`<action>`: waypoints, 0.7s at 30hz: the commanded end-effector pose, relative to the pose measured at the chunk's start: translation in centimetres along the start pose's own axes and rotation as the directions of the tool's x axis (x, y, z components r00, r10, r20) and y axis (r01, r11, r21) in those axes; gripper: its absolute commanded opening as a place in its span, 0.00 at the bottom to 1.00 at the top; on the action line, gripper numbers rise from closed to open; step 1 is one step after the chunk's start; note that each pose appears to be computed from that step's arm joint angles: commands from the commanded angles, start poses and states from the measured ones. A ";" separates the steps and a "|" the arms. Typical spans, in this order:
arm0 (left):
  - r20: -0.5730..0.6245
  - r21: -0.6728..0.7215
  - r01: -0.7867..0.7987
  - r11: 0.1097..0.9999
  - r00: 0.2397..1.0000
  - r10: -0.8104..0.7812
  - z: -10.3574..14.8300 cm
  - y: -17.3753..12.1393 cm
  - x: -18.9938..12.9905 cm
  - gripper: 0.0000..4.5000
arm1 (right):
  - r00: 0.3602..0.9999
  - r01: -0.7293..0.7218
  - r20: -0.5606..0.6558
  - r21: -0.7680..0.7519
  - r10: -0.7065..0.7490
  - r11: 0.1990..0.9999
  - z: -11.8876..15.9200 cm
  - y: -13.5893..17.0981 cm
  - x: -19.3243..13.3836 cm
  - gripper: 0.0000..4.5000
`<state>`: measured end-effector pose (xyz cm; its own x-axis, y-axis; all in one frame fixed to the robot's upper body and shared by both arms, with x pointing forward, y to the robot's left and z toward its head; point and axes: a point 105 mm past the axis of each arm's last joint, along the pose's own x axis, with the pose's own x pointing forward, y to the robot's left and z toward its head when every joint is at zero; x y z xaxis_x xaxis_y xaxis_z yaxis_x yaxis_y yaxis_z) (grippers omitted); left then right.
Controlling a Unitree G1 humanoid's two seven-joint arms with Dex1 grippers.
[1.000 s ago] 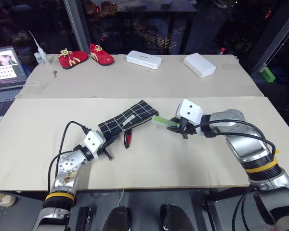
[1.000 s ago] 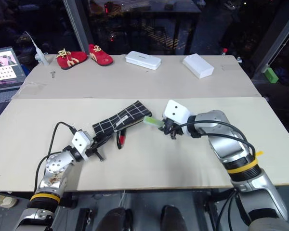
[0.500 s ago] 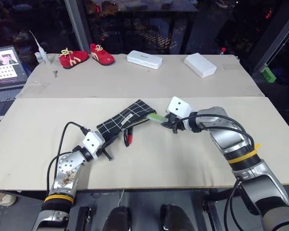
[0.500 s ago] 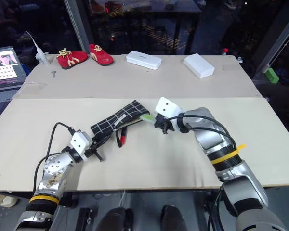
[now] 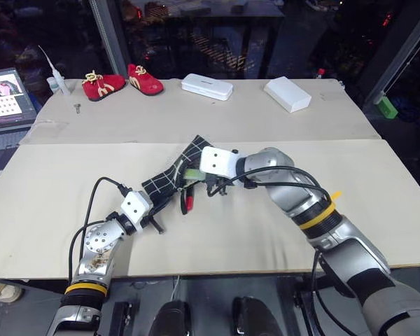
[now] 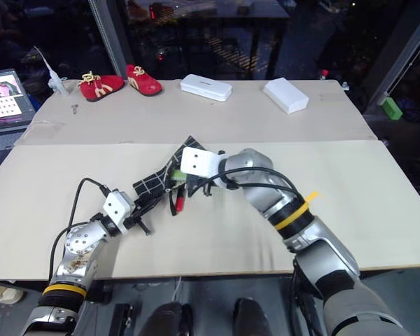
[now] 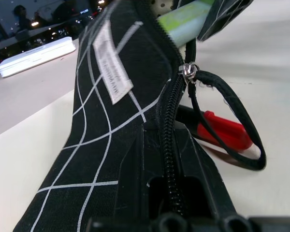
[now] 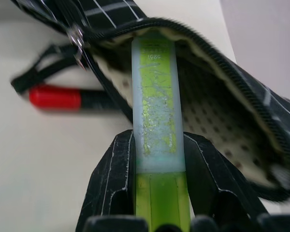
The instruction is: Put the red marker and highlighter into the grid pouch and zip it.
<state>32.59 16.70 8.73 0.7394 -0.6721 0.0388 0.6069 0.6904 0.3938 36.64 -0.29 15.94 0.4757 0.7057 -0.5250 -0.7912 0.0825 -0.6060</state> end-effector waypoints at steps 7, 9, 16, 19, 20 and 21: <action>0.043 0.024 0.004 1.000 0.999 -0.005 1.4 0.3 0.4 0.00 | 0.995 -0.055 -0.096 -0.313 0.026 0.948 -1.5 1.1 2.1 0.23; 0.041 0.024 0.004 1.000 0.999 -0.005 1.4 0.3 0.3 0.00 | 0.995 -0.024 -0.103 -0.330 -0.011 0.944 -1.7 0.2 2.2 0.23; 0.037 0.027 0.005 1.000 0.999 -0.006 1.5 0.4 0.2 0.00 | 0.999 -0.008 -0.035 -0.402 -0.007 0.916 -0.4 0.0 2.6 0.23; 0.039 0.028 0.004 1.000 0.999 -0.005 1.6 0.6 0.1 0.00 | 1.000 0.007 0.023 -0.418 0.003 0.908 0.7 0.2 2.9 0.23; 0.039 0.029 0.004 1.000 0.999 -0.005 1.6 0.6 0.1 0.00 | 0.999 0.012 0.046 -0.425 0.008 0.905 1.1 0.3 2.9 0.23; 0.039 0.030 0.006 1.000 0.999 -0.007 1.6 0.6 0.1 0.00 | 0.997 0.009 0.070 -0.450 0.025 0.893 1.6 0.7 3.0 0.23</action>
<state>32.59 17.04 8.59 0.7431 -0.6689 0.0199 0.6118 0.6911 0.3849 37.60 1.58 13.14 0.4598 0.6938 -0.5542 -0.5945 -0.2231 -0.7725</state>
